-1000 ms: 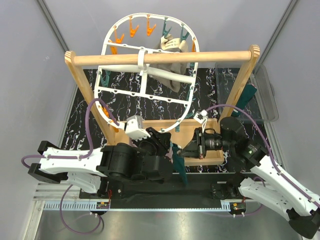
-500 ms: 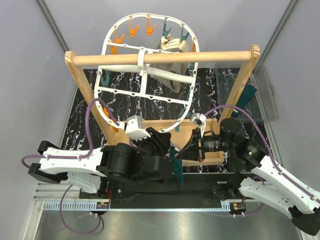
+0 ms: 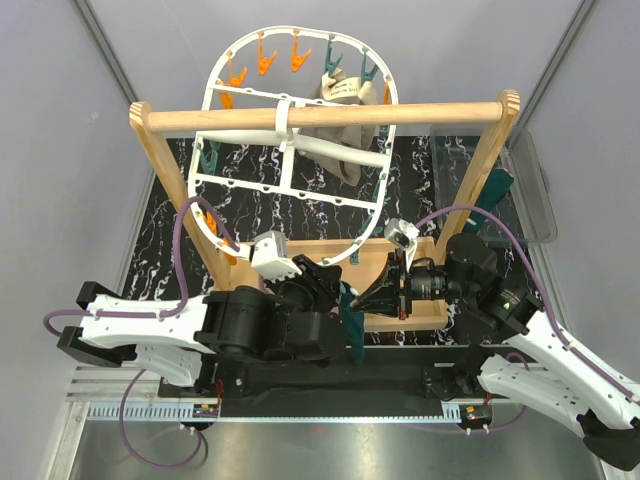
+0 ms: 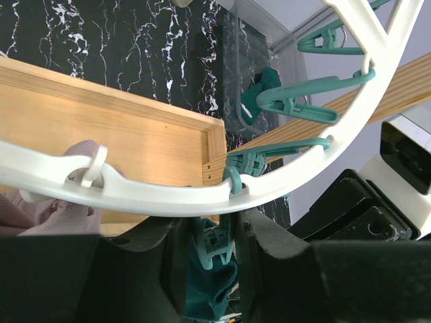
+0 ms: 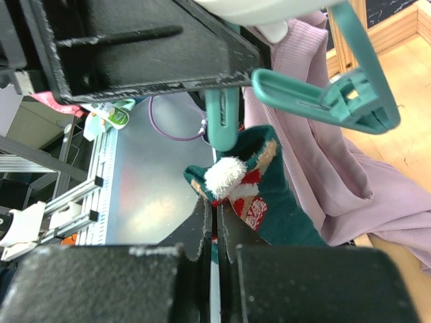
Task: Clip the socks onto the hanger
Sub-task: Clamp the sock onto the hanger.
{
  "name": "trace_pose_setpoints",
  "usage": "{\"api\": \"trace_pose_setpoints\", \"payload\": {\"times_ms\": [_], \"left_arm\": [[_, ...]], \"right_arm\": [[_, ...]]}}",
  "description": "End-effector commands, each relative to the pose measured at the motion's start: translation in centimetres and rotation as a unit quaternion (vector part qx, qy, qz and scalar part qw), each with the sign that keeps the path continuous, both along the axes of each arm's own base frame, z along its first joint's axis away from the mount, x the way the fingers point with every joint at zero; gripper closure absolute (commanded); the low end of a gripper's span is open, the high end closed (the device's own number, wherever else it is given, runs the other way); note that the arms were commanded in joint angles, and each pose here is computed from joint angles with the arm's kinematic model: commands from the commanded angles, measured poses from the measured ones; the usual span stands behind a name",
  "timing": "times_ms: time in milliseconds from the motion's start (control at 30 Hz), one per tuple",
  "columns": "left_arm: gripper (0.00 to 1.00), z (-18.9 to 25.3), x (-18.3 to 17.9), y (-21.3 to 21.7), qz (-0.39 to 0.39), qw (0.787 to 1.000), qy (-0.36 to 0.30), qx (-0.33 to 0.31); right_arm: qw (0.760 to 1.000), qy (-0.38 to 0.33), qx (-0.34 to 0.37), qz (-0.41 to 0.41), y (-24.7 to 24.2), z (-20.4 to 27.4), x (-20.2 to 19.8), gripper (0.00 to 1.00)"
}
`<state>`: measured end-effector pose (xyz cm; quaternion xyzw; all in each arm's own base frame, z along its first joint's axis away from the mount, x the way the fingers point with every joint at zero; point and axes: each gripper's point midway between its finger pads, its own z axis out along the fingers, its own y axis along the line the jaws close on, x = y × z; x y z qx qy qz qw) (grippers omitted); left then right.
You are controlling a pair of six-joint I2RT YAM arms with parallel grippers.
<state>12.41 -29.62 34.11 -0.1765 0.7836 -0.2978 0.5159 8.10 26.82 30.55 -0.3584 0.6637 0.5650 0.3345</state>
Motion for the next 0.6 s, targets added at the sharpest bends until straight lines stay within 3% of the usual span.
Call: {"api": "trace_pose_setpoints", "payload": {"times_ms": [0,567], "left_arm": [[1.0,1.4,0.2,-0.3,0.01,1.0,-0.002,-0.03],[1.0,1.3,0.2,-0.5,0.01,1.0,-0.001,-0.028]], "right_arm": [[0.999,-0.032,0.027,0.011,0.0,2.6,-0.6,1.0],[0.998,-0.043,0.051,0.014,1.0,4.0,-0.8,1.0]]}}
